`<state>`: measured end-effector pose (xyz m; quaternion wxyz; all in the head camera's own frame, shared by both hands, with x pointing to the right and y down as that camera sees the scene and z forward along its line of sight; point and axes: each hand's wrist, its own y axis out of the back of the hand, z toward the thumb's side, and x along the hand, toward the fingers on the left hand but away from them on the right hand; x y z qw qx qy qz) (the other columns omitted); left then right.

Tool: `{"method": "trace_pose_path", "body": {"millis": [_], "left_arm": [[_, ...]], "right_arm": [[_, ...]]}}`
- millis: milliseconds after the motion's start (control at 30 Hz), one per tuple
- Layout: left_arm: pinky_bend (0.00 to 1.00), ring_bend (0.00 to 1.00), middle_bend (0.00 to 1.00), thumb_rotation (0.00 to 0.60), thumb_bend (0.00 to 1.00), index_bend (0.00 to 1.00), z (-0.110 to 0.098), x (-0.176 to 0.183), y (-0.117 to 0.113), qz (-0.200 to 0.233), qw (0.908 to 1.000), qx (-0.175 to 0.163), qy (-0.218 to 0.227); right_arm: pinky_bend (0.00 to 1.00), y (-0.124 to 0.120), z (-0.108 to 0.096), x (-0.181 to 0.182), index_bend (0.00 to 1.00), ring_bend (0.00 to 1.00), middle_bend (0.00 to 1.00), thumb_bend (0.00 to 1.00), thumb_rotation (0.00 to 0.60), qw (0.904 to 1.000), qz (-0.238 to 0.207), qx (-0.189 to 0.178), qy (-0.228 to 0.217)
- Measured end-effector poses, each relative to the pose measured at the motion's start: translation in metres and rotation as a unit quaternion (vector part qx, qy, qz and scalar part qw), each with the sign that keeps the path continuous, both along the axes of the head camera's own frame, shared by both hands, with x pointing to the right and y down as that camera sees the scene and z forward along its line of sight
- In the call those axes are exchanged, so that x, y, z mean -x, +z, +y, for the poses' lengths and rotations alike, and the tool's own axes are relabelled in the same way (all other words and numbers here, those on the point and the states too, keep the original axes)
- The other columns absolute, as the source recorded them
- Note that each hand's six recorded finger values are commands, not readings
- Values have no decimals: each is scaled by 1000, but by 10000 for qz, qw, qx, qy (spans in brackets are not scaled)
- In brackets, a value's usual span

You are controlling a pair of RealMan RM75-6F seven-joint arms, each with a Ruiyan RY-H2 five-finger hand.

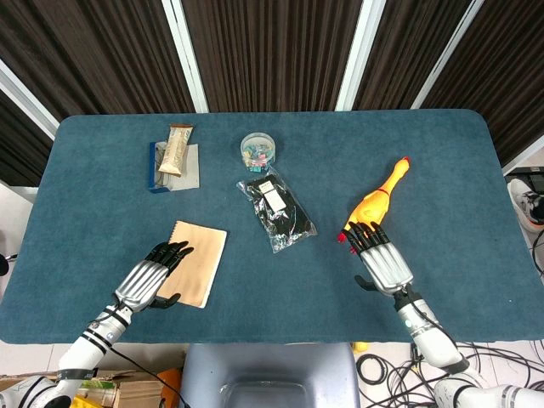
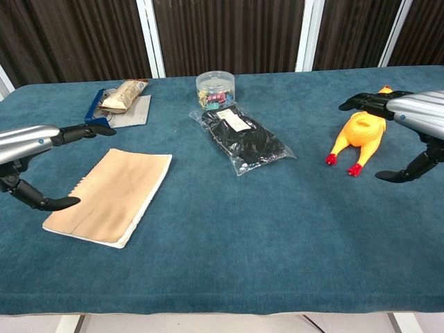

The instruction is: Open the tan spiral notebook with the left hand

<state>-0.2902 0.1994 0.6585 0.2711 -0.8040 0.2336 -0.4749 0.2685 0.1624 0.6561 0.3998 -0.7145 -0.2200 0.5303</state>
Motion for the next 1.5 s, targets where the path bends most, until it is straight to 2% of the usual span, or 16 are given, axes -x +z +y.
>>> {"method": "trace_pose_path", "body": {"millis": [167, 367, 433, 567, 833, 1000, 1500], "left_arm": [[46, 0, 0, 600, 315, 0, 7, -9, 1, 85, 9999, 95, 57], [50, 0, 2, 600, 346, 0, 28, -17, -3, 167, 9991, 88, 391], [60, 6, 22, 600, 369, 9, 36, -17, -7, 182, 9986, -40, 502], [72, 24, 64, 600, 373, 88, 48, -15, -5, 152, 9973, -367, 614], [80, 60, 107, 600, 325, 98, 72, -27, 31, -243, 9934, -821, 770], [86, 75, 124, 600, 313, 99, 75, -36, 44, -326, 9927, -970, 639], [92, 91, 141, 600, 309, 82, 70, -54, 65, -408, 9916, -1170, 375]], "right_arm": [[0, -7, 1, -5, 0, 0, 0, 185, 600, 10000, 31, -70, -18], [0, -23, 12, -26, 0, 0, 0, 186, 600, 9998, 45, -173, 41], [0, -31, 20, -38, 0, 0, 0, 185, 600, 9997, 31, -211, 97], [0, -44, 37, -66, 0, 0, 0, 185, 600, 9991, -40, -274, 328], [0, -59, 64, -131, 0, 0, 0, 184, 600, 9944, -130, -214, 1023], [0, -57, 70, -149, 0, 0, 0, 184, 600, 9934, -36, -118, 1142], [0, -56, 68, -155, 0, 0, 0, 184, 600, 9922, -35, -62, 1241]]}}
